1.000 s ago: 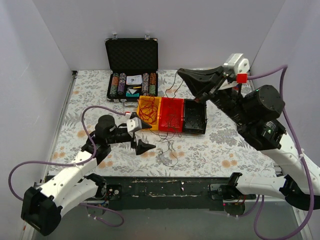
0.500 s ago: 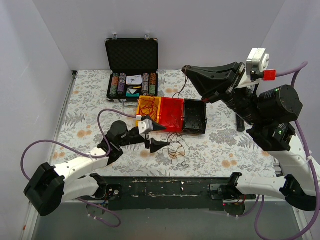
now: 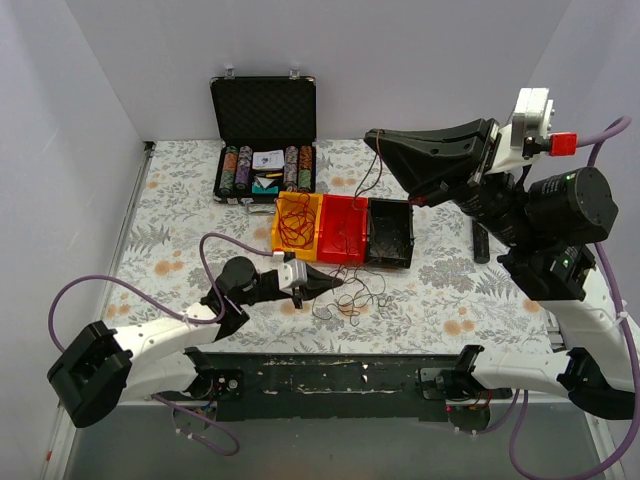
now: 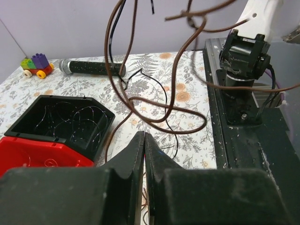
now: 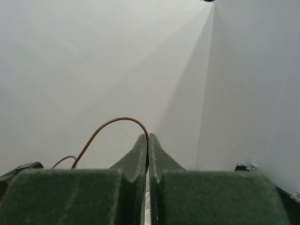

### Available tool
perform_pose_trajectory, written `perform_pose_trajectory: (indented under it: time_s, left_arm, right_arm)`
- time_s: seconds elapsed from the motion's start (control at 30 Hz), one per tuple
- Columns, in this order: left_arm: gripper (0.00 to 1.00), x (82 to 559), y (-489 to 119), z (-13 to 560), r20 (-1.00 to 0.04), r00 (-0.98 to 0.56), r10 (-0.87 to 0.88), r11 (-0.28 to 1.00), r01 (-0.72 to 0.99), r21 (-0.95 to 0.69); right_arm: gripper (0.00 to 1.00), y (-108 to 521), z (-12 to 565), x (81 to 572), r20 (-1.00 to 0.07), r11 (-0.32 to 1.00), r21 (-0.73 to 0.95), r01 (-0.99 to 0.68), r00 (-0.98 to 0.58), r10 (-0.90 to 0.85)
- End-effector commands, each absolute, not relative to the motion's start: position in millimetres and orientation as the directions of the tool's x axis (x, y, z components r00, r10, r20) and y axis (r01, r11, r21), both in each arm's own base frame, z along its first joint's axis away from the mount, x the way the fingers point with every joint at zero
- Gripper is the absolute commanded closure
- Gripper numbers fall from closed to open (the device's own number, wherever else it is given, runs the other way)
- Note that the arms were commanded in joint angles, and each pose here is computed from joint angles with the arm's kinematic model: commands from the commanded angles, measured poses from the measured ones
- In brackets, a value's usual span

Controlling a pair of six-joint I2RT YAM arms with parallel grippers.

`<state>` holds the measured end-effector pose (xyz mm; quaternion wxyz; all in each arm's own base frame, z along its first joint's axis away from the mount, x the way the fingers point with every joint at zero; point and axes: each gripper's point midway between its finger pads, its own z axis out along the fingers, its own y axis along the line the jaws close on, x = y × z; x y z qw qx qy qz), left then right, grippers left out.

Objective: Untangle the cables

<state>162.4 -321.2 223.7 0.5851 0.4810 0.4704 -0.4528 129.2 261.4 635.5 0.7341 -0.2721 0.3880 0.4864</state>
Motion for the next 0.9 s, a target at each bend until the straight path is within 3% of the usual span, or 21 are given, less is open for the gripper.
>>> perform_pose_trajectory:
  time_s: [0.0,0.17,0.4,0.43,0.5,0.53,0.6,0.77,0.87]
  left_arm:
    - [1.00,168,-316,224,-0.968,0.236,-0.083,0.179,0.959,0.219]
    - [1.00,171,-302,204,-0.964,0.266,0.016,0.205,0.943,0.264]
    - [1.00,194,-272,184,-0.980,0.167,0.109,0.309,0.931,0.193]
    - [0.93,191,-274,189,-0.983,0.159,0.096,0.293,0.939,0.181]
    - [0.08,187,-282,206,-0.993,0.113,0.043,0.267,0.956,0.120]
    - [0.02,183,-287,215,-0.996,0.091,0.021,0.235,0.967,0.094]
    - [0.02,176,-298,226,-0.998,0.070,-0.003,0.169,0.983,0.069]
    - [0.02,185,-321,231,-0.999,0.041,0.002,0.156,0.987,0.040]
    - [0.02,177,-339,233,-0.999,-0.031,0.026,0.033,0.999,-0.031]
  right_arm:
    - [0.99,245,668,112,-0.771,0.347,-0.036,-0.937,0.247,0.587]
    - [0.99,231,679,112,-0.763,0.399,-0.050,-0.915,0.293,0.576]
    - [0.99,211,692,106,-0.745,0.436,-0.066,-0.897,0.335,0.576]
    - [0.99,213,691,106,-0.750,0.427,-0.061,-0.902,0.324,0.576]
    - [0.99,218,686,107,-0.760,0.413,-0.051,-0.909,0.303,0.574]
    - [0.99,221,683,108,-0.764,0.410,-0.049,-0.911,0.299,0.573]
    - [0.99,223,681,107,-0.760,0.399,-0.044,-0.916,0.290,0.581]
    - [0.99,231,683,106,-0.763,0.362,-0.043,-0.931,0.265,0.589]
    - [0.99,236,683,104,-0.764,0.336,-0.041,-0.941,0.247,0.596]
